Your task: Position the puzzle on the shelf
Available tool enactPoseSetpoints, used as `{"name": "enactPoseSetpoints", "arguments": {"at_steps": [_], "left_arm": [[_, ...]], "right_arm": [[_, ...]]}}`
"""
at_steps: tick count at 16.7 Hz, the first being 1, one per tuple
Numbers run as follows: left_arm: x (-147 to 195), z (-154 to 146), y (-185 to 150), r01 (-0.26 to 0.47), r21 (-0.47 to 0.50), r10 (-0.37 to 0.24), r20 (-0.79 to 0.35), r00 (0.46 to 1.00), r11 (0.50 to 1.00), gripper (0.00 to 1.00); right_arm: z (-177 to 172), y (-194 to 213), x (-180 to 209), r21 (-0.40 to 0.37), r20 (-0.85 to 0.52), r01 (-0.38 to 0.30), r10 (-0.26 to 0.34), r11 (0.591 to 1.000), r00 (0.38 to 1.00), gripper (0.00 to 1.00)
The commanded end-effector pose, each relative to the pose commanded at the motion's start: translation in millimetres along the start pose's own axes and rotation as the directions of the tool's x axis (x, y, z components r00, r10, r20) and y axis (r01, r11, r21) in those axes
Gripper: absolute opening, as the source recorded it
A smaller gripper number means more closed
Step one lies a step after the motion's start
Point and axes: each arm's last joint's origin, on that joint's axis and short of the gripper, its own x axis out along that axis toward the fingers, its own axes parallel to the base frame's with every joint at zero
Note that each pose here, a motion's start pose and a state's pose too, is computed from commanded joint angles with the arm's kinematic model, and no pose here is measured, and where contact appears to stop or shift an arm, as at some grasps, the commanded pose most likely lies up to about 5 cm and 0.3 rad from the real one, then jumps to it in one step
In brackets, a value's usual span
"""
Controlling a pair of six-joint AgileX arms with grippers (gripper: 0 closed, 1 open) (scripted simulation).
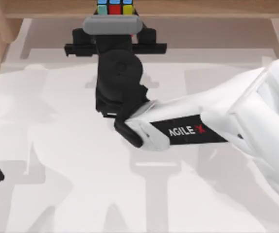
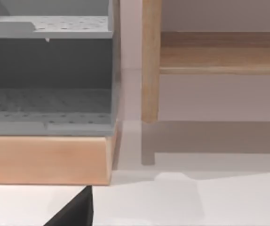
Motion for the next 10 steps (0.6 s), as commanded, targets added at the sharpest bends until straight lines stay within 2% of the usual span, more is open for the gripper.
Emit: {"name": "enactPoseSetpoints", "arguments": {"at_steps": [3,7,10], "left_arm": [[0.0,0.0,0.0,0.000,0.000,0.000,0.000,1.000,1.000,1.00],[0.0,0.0,0.0,0.000,0.000,0.000,0.000,1.000,1.000,1.00],[0.0,0.0,0.0,0.000,0.000,0.000,0.000,1.000,1.000,1.00]], "right_arm": [[4.0,-1.5,4.7,0.021,0.009,0.012,-0.012,1.000,1.000,0.00],[18.2,-15.2,43.8,0.112,0.060,0.083,-0.090,0.990,0.994,0.00],[21.7,-18.9,75.3,0.125,0.073,0.093,-0.102,0.988,0.992,0.00]]}}
